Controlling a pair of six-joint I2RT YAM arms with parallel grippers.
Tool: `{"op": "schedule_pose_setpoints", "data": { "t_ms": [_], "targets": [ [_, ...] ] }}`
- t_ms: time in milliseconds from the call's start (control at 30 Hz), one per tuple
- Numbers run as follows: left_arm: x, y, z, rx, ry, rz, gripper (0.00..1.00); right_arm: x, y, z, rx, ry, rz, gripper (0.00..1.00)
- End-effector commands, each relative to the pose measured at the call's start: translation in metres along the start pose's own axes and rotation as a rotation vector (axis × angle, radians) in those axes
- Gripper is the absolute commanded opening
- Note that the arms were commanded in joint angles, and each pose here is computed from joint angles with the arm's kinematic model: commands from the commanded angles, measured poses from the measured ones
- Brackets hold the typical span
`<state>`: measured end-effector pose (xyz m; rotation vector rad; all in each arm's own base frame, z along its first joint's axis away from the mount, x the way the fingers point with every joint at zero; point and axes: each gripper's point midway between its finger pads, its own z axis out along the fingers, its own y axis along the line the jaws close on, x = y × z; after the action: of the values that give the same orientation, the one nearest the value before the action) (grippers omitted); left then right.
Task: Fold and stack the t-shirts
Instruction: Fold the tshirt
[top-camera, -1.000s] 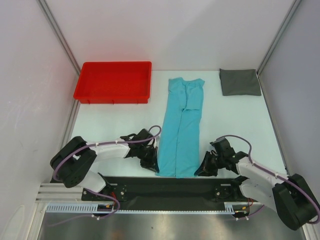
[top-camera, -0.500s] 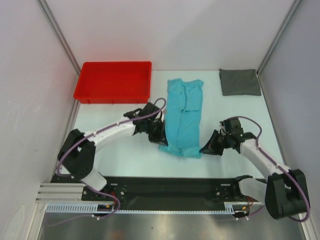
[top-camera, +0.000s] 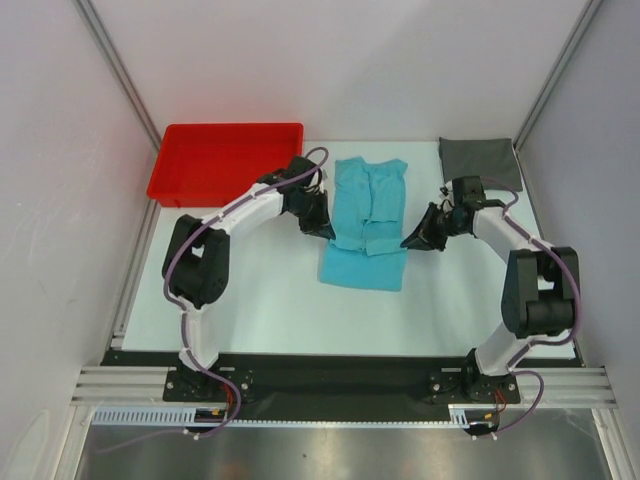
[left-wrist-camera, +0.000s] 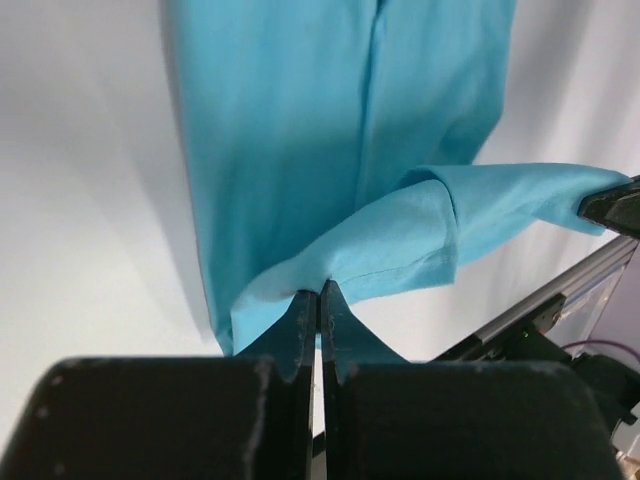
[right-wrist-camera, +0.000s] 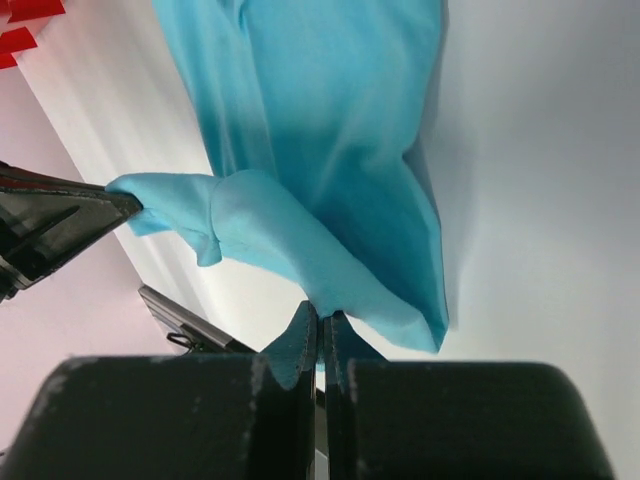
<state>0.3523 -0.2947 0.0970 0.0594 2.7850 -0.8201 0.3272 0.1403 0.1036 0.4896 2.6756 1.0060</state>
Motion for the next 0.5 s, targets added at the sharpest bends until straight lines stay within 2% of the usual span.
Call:
{"op": "schedule_pose_setpoints", "data": {
  "t_ms": [0, 267, 467],
  "targets": [
    [-0.024, -0.004, -0.005, 0.034, -0.021, 0.006, 0.0, -0.019, 0.01, 0.005, -0.027, 0.009, -0.03, 0.0],
    [-0.047, -0.013, 0.01, 0.079, -0.019, -0.011, 0.01, -0.047, 0.016, 0.017, -0.027, 0.007, -0.028, 0.0],
    [-0.049, -0.003, 0.022, 0.06, -0.005, -0.028, 0.01, -0.055, 0.01, 0.024, -0.028, 0.018, -0.017, 0.0]
  ]
}}
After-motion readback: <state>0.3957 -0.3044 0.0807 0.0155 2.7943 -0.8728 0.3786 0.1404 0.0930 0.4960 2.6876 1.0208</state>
